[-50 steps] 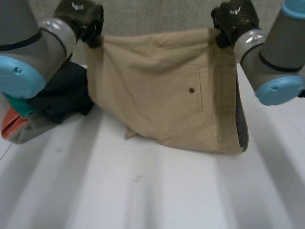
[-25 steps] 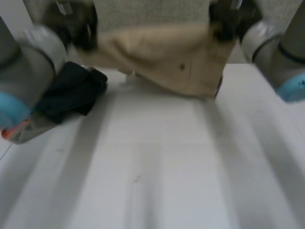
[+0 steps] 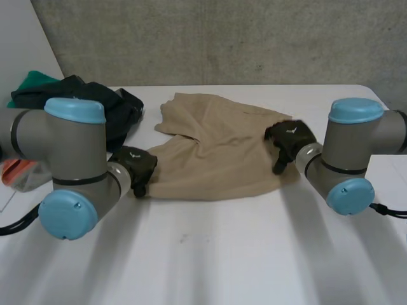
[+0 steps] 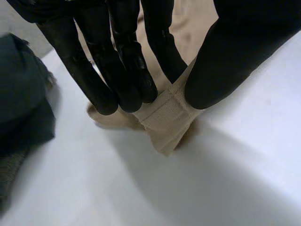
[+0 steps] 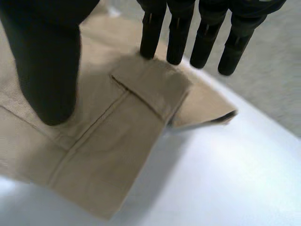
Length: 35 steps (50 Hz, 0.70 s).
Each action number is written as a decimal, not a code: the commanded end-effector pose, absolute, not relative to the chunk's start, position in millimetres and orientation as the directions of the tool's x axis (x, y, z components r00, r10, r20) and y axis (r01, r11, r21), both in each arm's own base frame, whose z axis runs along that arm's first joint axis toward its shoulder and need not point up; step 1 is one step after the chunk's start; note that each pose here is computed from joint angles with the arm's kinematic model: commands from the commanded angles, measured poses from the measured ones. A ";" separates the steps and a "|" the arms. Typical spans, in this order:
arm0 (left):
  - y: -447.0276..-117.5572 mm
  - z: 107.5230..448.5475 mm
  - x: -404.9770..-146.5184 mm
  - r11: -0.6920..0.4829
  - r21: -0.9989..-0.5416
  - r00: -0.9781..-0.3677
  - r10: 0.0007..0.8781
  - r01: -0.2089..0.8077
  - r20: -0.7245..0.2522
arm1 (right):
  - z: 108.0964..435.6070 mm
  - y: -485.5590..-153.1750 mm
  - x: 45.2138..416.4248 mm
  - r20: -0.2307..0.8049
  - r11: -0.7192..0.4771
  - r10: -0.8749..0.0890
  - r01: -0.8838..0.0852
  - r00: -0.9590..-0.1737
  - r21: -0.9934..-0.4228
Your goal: Fold the laundry.
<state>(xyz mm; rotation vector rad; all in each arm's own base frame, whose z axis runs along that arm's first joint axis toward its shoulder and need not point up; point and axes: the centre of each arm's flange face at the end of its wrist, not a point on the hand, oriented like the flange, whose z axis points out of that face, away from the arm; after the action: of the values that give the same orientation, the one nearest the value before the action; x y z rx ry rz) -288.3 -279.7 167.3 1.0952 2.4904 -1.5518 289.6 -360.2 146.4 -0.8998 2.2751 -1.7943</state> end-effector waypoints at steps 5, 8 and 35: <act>-301.6 189.8 -291.9 0.197 -0.841 -0.791 0.497 0.503 -0.357 | 213.3 -333.3 263.7 0.266 0.081 -0.437 -0.333 -0.859 -0.939; -308.0 193.9 -294.5 0.185 -0.851 -0.797 0.489 0.492 -0.355 | 219.8 -314.4 251.2 0.298 0.130 -0.451 -0.392 -0.841 -0.911; -315.5 214.3 -300.1 0.213 -0.859 -0.813 0.486 0.466 -0.321 | 126.7 -273.8 264.2 0.272 0.145 -0.542 -0.408 -0.795 -0.901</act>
<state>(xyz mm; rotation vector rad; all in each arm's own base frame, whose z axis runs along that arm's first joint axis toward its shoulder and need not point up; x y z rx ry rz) -301.5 -316.7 211.1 0.9716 2.4625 -1.7257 252.0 -255.1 137.1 -1.0416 2.3050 -1.5946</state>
